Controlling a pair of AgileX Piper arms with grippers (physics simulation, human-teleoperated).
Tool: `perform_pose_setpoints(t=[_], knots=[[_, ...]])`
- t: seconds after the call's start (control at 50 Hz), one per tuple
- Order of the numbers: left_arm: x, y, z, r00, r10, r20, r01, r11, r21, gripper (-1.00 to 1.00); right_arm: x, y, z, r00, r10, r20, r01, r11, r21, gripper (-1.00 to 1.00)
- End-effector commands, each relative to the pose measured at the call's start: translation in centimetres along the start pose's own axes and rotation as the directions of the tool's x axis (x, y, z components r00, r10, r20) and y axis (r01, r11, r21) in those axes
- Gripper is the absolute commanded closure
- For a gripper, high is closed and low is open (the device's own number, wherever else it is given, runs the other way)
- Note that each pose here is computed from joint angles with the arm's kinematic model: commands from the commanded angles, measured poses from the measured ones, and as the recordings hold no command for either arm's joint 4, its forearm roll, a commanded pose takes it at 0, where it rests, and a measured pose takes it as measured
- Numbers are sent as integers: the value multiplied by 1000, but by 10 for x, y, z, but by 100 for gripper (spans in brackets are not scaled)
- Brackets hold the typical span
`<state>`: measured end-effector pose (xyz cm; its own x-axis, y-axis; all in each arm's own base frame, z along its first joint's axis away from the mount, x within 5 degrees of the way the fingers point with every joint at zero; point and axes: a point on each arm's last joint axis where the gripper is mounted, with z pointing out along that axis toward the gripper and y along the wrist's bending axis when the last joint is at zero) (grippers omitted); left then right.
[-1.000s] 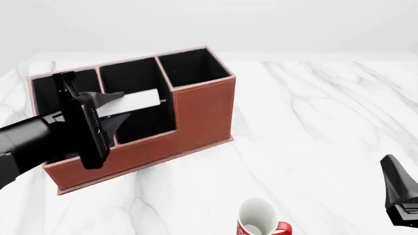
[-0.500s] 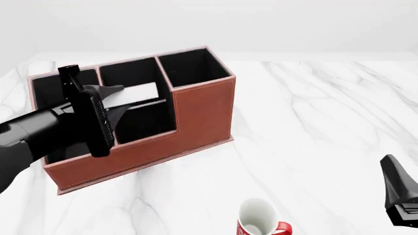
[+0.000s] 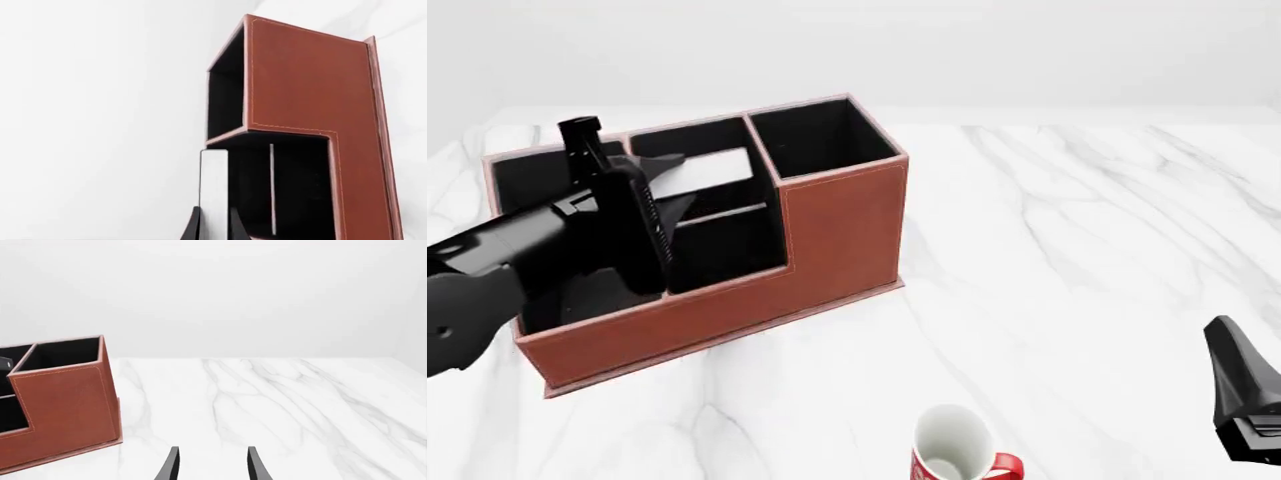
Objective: Pick up the book and place it in the front compartment of the caddy.
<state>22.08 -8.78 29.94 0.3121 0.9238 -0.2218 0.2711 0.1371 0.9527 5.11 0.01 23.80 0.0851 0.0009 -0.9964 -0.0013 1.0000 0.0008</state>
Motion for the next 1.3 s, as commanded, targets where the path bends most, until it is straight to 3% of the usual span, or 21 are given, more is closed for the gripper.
perform_pose_setpoints(t=[0.02,0.36,0.4,0.44,0.5,0.66,0.88,0.9,1.3], knots=[[0,7,7,999,45,5,-45,998,-36,100,0,0,0,1000,0,0,0,1000,0,-100],[5,8,26,1000,6,-16,-6,1000,-23,100,0,0,0,1000,0,0,0,1000,0,-100],[6,10,29,1000,-7,-20,7,1000,-24,100,0,0,0,1000,0,0,0,1000,0,-100],[3,20,29,997,-70,-17,69,997,-25,100,0,0,0,1000,0,0,0,1000,0,-100],[11,14,37,998,-49,-42,48,999,-22,100,0,0,0,1000,0,0,0,1000,0,-100],[21,12,48,994,-76,-72,75,997,-19,100,0,0,0,1000,0,0,0,1000,0,-100],[22,9,56,994,-85,-68,83,996,-37,100,0,0,0,1000,0,0,0,1000,0,-100],[23,7,57,994,-80,-69,78,996,-37,-100,0,0,0,1000,0,0,0,1000,0,-100],[28,1,60,996,-53,-78,50,998,-41,-100,0,0,0,1000,0,0,0,1000,0,-100]])
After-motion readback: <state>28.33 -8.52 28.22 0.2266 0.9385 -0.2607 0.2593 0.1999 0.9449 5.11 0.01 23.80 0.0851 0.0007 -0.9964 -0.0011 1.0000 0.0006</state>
